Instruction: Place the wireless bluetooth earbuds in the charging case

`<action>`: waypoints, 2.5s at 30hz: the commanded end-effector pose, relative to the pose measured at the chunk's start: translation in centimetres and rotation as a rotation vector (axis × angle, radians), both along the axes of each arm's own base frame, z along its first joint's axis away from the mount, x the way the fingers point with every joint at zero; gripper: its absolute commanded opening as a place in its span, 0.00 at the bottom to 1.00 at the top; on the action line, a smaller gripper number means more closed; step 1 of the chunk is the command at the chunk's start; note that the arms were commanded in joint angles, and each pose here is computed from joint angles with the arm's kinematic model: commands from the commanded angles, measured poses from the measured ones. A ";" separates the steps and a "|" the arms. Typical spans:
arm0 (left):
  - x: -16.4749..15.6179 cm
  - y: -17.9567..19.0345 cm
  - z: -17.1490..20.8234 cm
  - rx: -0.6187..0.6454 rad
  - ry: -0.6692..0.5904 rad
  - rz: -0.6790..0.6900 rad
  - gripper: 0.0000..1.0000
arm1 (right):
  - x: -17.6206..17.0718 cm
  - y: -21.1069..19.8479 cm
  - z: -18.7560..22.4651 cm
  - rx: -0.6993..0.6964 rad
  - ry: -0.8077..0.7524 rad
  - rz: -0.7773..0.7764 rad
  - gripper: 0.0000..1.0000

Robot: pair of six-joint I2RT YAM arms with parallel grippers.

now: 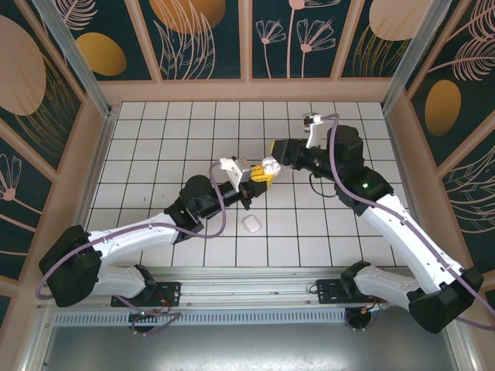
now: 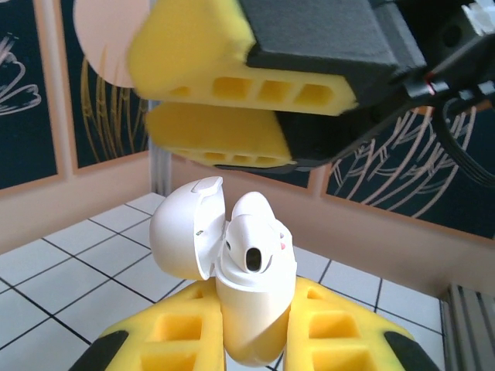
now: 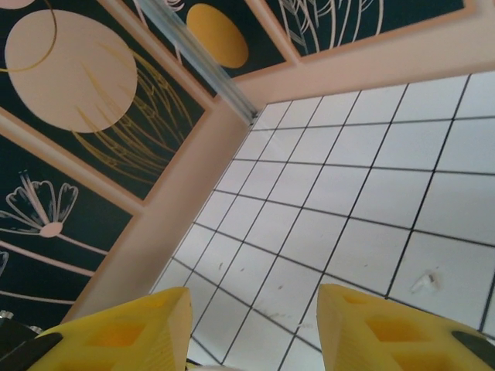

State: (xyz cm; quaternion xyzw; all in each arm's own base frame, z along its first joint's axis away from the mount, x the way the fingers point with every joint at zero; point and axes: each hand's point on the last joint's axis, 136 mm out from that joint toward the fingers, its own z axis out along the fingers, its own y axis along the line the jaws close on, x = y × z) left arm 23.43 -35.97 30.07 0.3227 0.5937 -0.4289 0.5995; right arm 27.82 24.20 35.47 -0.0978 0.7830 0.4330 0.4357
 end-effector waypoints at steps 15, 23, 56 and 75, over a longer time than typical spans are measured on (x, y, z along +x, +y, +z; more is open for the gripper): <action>-1.6 -1.8 0.0 0.057 -0.038 -0.128 0.00 | -3.0 2.3 -2.3 0.039 0.114 0.225 0.47; -0.9 -2.1 -0.9 0.076 -0.028 -0.114 0.00 | -3.0 3.1 -3.3 0.004 0.147 0.283 0.46; 0.0 -0.5 -1.1 0.044 0.001 -0.055 0.00 | -6.1 1.9 -4.2 -0.026 0.236 0.320 0.43; -0.8 -0.2 -1.1 0.053 -0.002 -0.113 0.00 | -4.2 0.8 -5.7 -0.062 0.269 0.228 0.42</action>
